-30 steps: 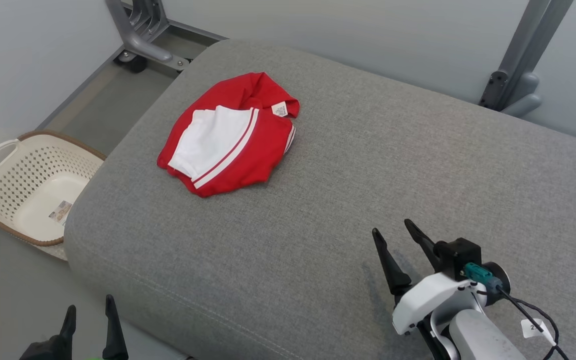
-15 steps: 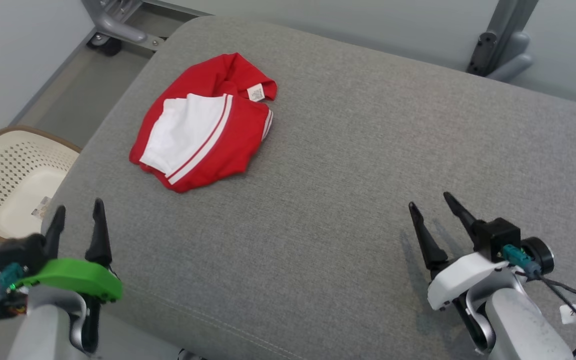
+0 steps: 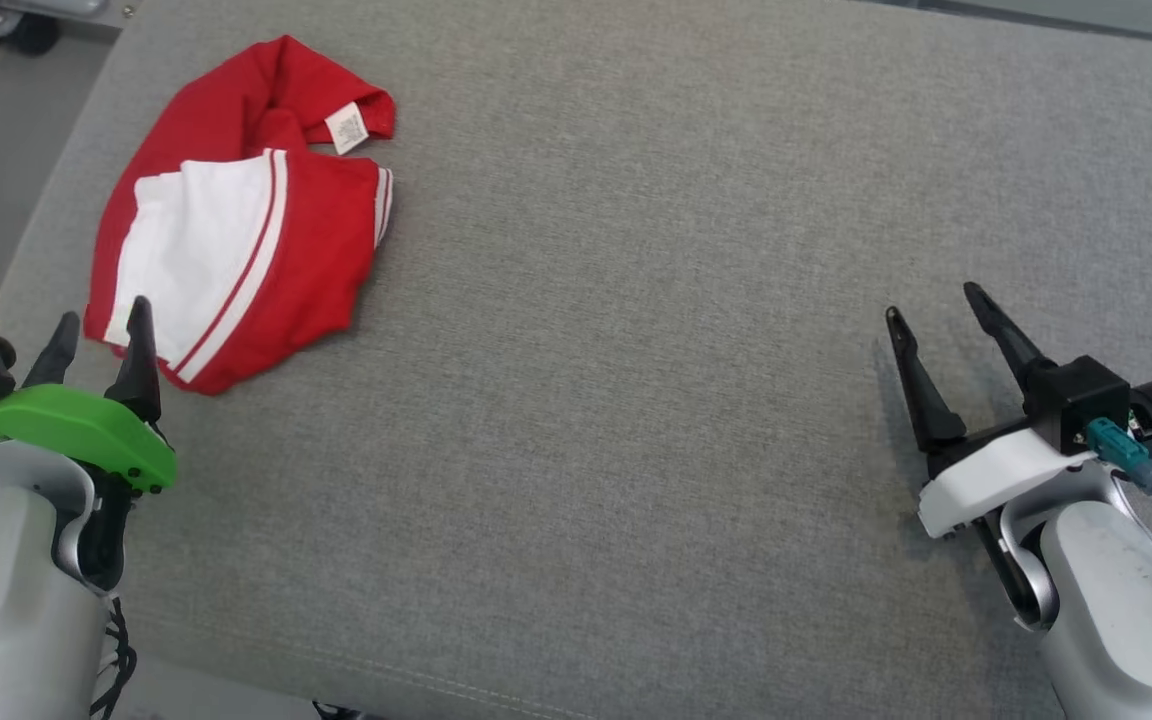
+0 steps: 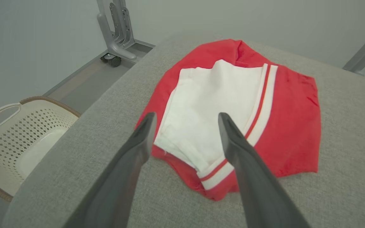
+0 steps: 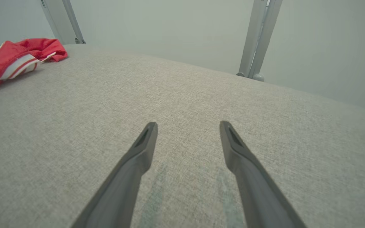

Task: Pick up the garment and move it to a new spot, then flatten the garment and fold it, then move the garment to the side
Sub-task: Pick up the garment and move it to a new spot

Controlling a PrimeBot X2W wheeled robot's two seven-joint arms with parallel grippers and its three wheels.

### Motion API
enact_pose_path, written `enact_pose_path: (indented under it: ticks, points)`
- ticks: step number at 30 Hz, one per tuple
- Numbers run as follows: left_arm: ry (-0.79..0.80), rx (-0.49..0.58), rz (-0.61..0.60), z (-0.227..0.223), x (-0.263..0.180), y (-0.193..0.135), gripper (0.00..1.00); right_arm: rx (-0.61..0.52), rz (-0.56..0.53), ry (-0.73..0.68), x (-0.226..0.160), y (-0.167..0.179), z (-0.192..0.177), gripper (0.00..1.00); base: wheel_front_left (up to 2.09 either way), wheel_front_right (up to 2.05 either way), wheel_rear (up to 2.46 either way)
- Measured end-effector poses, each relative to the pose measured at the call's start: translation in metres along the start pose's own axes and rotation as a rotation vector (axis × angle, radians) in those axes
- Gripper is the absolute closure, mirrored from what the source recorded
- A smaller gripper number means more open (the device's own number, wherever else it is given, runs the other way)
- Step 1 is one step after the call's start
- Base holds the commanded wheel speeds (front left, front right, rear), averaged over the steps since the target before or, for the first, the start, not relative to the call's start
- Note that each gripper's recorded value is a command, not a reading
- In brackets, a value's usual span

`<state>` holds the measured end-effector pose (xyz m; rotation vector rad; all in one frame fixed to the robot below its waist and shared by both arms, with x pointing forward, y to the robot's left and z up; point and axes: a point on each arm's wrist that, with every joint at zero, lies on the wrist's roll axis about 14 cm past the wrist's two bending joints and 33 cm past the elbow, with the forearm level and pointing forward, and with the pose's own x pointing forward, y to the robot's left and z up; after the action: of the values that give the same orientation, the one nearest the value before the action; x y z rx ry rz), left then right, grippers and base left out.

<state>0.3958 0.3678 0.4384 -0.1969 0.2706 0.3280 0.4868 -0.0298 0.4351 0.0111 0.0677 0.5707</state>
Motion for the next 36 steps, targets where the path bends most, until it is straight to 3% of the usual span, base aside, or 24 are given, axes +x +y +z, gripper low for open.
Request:
enact_pose_path:
  ticks: [11, 12, 13, 20, 24, 28, 36]
  points:
    - [0.225, -0.015, -0.014, -0.069, 0.045, -0.028, 0.00, -0.007, -0.133, 0.076, -0.021, -0.058, -0.036, 0.00, 0.00, 0.00, 0.00]
    - [0.232, -0.014, -0.019, -0.072, 0.048, -0.032, 0.55, -0.007, -0.146, 0.083, -0.024, -0.062, -0.039, 0.00, 0.00, 0.00, 0.00]
    - [0.230, -0.008, -0.024, -0.074, 0.052, -0.035, 1.00, -0.006, -0.159, 0.088, -0.026, -0.067, -0.041, 0.00, 0.00, 0.00, 0.00]
    - [0.203, 0.088, -0.051, -0.068, 0.061, -0.037, 1.00, 0.017, -0.210, 0.100, -0.040, -0.073, -0.043, 0.00, 0.00, 0.00, 0.00]
    - [-0.035, 0.190, -0.195, 0.015, 0.077, -0.077, 1.00, 0.049, -0.219, 0.081, -0.045, -0.062, -0.033, 0.00, 0.00, 0.00, 0.00]
    - [-0.227, 0.210, -0.300, 0.070, 0.062, -0.120, 1.00, 0.074, -0.219, 0.050, -0.047, -0.050, -0.019, 0.00, 0.00, 0.00, 0.00]
    - [-0.372, 0.183, -0.589, 0.086, 0.011, -0.239, 1.00, 0.105, -0.276, -0.005, -0.068, -0.047, 0.006, 0.00, 0.00, 0.00, 0.00]
